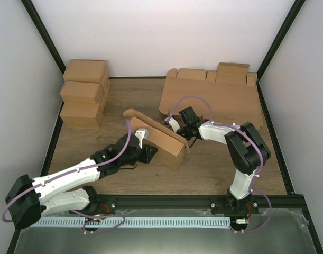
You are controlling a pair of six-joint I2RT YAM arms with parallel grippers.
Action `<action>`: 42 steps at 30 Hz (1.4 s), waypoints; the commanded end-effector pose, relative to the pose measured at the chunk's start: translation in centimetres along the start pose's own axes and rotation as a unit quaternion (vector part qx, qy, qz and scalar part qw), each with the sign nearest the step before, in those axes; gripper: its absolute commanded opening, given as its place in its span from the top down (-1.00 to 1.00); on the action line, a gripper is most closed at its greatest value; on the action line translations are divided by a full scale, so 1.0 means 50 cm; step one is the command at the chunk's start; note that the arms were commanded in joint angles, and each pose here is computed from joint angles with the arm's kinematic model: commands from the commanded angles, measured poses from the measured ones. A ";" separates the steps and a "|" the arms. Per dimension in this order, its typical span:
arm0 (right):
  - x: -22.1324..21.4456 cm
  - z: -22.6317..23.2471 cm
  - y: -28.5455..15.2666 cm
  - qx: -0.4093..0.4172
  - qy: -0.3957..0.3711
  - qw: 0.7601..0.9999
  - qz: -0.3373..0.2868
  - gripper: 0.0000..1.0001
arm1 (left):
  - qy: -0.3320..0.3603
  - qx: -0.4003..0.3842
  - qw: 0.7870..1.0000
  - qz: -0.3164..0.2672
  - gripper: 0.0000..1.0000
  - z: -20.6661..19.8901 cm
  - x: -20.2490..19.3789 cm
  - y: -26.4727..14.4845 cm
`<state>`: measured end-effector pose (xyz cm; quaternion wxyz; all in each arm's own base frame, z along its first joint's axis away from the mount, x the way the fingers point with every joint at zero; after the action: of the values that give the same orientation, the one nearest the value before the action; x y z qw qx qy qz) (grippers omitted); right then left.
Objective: Fold the paper box
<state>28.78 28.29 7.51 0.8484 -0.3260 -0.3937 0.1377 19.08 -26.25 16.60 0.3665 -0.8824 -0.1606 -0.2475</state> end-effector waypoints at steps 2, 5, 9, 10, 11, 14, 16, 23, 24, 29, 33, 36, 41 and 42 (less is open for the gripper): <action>0.010 0.044 -0.006 0.006 -0.011 1.000 -0.005 0.36 | -0.004 -0.008 1.000 -0.007 0.73 -0.015 0.015 -0.019; 0.001 0.037 -0.009 -0.011 0.007 1.000 0.000 0.36 | -0.004 -0.002 1.000 -0.006 0.65 -0.016 0.018 -0.020; 0.007 0.035 -0.018 -0.020 0.037 0.999 -0.011 0.36 | -0.009 -0.004 1.000 -0.009 0.53 -0.025 0.028 -0.023; 0.009 0.032 -0.021 -0.027 0.043 0.999 -0.014 0.36 | -0.011 -0.004 1.000 -0.010 0.52 -0.026 0.030 -0.024; 0.011 0.027 -0.024 -0.038 0.049 0.998 -0.016 0.36 | -0.011 -0.003 1.000 -0.011 0.51 -0.026 0.031 -0.024; 0.013 0.004 -0.033 -0.082 0.056 0.995 -0.016 0.35 | -0.014 0.008 1.000 -0.013 0.51 -0.021 0.034 -0.025; 0.014 0.000 -0.039 -0.095 0.050 0.994 -0.017 0.33 | -0.018 0.016 1.000 -0.013 0.51 -0.015 0.033 -0.027; 0.037 0.031 -0.061 -0.076 0.023 0.996 -0.034 0.31 | -0.046 0.044 0.997 -0.043 0.49 0.016 0.037 -0.063; 0.036 0.030 -0.062 -0.079 0.025 0.996 -0.034 0.31 | -0.049 0.039 0.997 -0.052 0.46 0.018 0.038 -0.071; 0.040 0.026 -0.083 -0.106 0.040 0.993 -0.042 0.30 | -0.061 0.028 0.995 -0.068 0.42 0.025 0.033 -0.092; 0.064 0.035 -0.125 -0.124 0.042 0.989 -0.069 0.29 | -0.058 0.033 0.996 -0.062 0.40 0.026 0.031 -0.091; 0.087 0.049 -0.156 -0.131 0.034 0.987 -0.084 0.28 | -0.054 0.033 0.996 -0.060 0.38 0.023 0.033 -0.088; 0.126 0.097 -0.212 -0.123 0.010 0.986 -0.114 0.11 | -0.050 0.037 0.996 -0.060 0.28 0.019 0.039 -0.085; 0.130 0.108 -0.222 -0.119 0.005 0.986 -0.118 0.03 | -0.049 0.038 0.996 -0.060 0.16 0.017 0.041 -0.086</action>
<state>28.85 25.66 16.79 0.8218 -0.3958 -0.4098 0.0080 18.75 -22.56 19.54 0.3644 -0.8734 -0.2400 -0.2164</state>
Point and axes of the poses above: each gripper's point midway between its finger pads, its own y axis out along the fingers, its own z axis along the line the jaws close on, x = y × z, the point moved 2 cm from there along -y, back along the fingers, and after that the axes turned 3 degrees about -y, right-handed, at the moved point
